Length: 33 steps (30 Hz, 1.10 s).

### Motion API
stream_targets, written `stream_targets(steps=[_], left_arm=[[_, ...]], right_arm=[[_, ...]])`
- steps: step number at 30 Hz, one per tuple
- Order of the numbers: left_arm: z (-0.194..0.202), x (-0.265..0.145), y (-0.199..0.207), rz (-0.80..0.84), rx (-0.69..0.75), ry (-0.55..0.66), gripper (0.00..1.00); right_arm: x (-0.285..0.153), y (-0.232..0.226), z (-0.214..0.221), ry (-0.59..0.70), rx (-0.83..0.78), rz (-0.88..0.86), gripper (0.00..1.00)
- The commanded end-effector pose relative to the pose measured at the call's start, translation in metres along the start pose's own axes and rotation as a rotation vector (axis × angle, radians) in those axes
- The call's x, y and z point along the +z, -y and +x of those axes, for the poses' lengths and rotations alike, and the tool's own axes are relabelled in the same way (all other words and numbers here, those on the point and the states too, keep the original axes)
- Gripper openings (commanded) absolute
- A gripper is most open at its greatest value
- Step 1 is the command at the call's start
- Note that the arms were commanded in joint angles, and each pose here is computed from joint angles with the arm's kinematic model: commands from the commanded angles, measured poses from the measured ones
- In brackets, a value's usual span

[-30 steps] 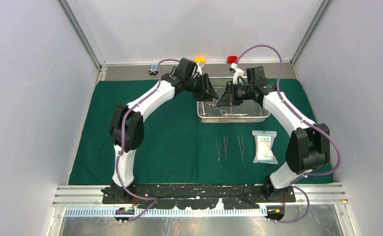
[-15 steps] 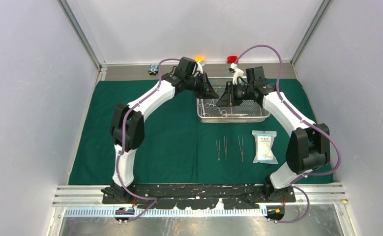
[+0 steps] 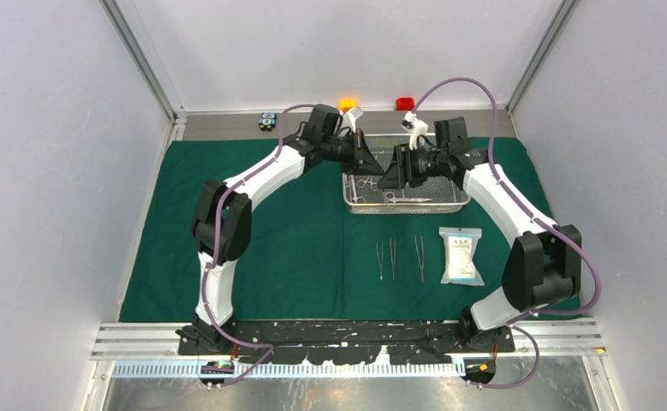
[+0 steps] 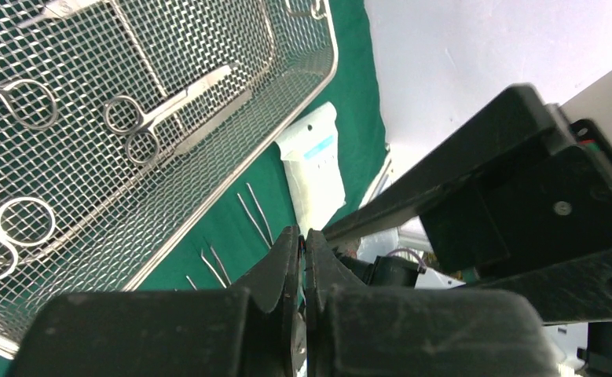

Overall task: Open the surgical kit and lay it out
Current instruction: Place the medical item in the surgical kit.

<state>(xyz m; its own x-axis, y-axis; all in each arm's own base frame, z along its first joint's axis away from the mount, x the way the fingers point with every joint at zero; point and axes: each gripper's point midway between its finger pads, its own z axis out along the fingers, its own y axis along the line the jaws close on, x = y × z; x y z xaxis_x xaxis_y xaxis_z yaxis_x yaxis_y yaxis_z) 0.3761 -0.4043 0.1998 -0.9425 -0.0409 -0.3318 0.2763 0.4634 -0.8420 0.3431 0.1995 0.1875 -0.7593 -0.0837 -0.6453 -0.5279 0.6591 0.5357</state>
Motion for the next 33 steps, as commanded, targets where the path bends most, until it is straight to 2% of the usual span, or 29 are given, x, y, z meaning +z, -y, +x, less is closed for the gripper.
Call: stream_targets(steps=[1,4,6,10,13,15,19,27,29,31,33], left_arm=[[-0.008,-0.029,0.058,0.198,0.189,0.047,0.00],[-0.006,-0.034,0.067,0.247,0.229,0.049,0.00],[-0.003,-0.037,0.073,0.287,0.246,0.047,0.00],[0.000,-0.045,0.086,0.371,0.279,0.058,0.00],[0.001,-0.051,0.094,0.412,0.302,0.075,0.00],[0.002,-0.052,0.094,0.415,0.306,0.080,0.00],[0.002,-0.054,0.093,0.413,0.308,0.092,0.00],[0.001,-0.057,0.087,0.400,0.316,0.114,0.00],[-0.001,-0.056,0.082,0.370,0.304,0.124,0.08],[-0.007,-0.055,0.074,0.298,0.288,0.144,0.22],[-0.016,-0.051,0.062,0.198,0.242,0.172,0.31]], right_arm=[[-0.022,-0.018,-0.006,0.047,-0.070,-0.076,0.57],[-0.024,-0.021,0.002,0.032,-0.083,-0.104,0.64],[-0.025,-0.023,0.007,0.026,-0.085,-0.125,0.65],[-0.028,-0.032,0.017,0.010,-0.096,-0.201,0.65],[-0.031,-0.042,0.020,0.003,-0.105,-0.256,0.61],[-0.034,-0.049,0.020,0.005,-0.109,-0.295,0.55],[-0.037,-0.054,0.021,0.007,-0.113,-0.314,0.35],[-0.041,-0.054,0.017,0.023,-0.116,-0.284,0.02],[-0.041,-0.046,0.015,0.027,-0.114,-0.230,0.01],[-0.039,-0.034,0.012,0.033,-0.113,-0.137,0.01],[-0.036,-0.021,0.010,0.032,-0.107,-0.049,0.01]])
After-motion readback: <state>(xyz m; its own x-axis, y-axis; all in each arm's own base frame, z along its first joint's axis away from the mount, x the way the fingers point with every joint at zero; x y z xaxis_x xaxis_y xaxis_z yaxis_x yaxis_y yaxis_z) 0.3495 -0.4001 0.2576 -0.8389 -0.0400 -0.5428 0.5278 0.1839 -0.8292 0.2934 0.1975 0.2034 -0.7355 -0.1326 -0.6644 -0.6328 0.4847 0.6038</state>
